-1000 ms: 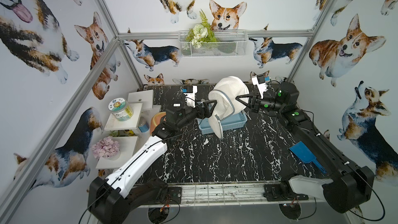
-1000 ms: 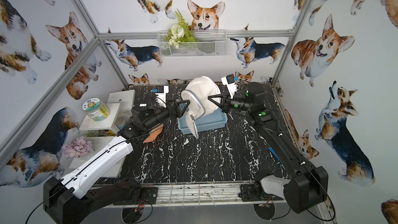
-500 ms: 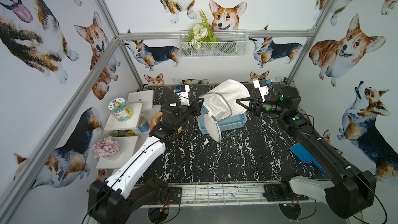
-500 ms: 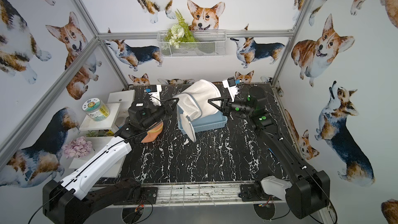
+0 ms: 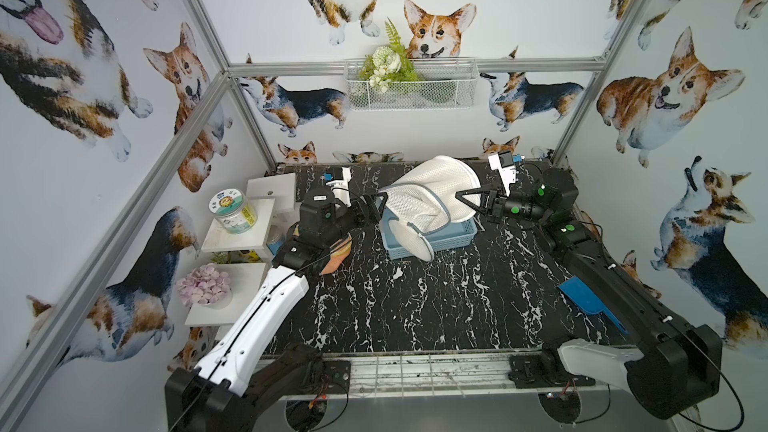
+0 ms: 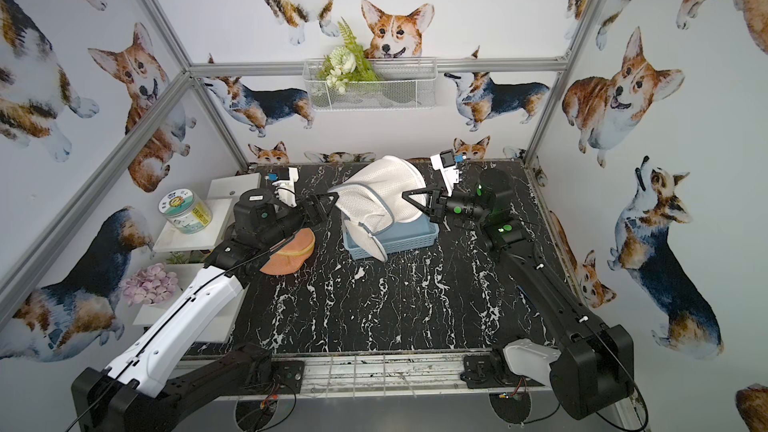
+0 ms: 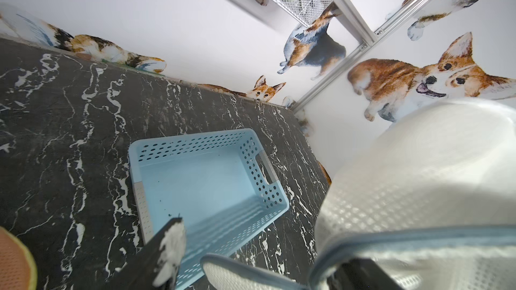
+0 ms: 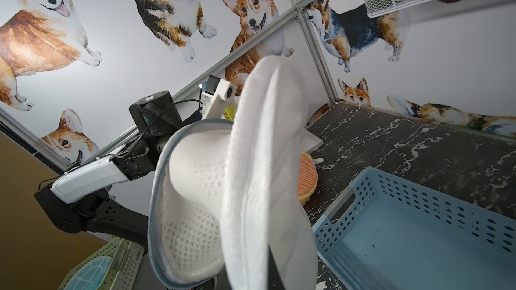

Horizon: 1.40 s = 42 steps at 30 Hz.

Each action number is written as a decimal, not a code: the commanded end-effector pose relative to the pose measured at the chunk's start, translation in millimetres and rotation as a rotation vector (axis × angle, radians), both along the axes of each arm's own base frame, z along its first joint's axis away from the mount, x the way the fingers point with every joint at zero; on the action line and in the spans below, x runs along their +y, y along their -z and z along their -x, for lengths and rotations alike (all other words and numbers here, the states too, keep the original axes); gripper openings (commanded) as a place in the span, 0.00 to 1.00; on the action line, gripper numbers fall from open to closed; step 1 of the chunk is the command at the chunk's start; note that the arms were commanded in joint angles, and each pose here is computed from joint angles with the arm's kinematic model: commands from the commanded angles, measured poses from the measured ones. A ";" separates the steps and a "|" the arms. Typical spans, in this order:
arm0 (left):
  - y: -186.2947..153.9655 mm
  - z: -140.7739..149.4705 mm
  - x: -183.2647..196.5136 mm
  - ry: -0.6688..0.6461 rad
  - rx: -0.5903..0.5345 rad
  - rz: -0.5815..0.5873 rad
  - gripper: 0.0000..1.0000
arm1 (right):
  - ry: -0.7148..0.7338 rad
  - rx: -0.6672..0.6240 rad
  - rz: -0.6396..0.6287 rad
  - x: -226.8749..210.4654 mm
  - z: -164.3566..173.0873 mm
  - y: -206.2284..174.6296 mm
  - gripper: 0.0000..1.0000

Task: Turn the laundry bag inside out
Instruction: Turn over the laundry bag.

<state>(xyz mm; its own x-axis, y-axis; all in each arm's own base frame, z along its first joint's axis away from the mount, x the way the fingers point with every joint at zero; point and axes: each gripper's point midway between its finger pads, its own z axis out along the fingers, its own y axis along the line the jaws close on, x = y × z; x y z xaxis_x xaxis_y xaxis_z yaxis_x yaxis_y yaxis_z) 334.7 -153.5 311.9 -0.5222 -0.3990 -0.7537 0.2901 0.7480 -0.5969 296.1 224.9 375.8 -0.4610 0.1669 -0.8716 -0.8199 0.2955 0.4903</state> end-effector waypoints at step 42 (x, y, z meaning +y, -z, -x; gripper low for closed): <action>-41.9 20.1 -107.7 0.513 -0.254 0.354 0.45 | -0.044 0.023 -0.050 8.2 2.0 1.3 0.00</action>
<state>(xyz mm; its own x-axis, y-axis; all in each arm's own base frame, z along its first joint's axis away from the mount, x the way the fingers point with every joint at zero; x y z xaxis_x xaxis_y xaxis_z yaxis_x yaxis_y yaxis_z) 310.9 -265.5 340.0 -0.5827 -0.3559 -0.7306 0.6871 0.2643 -0.6768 304.3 230.9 358.6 -0.5273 0.1832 -0.8297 -0.7784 0.2875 0.5581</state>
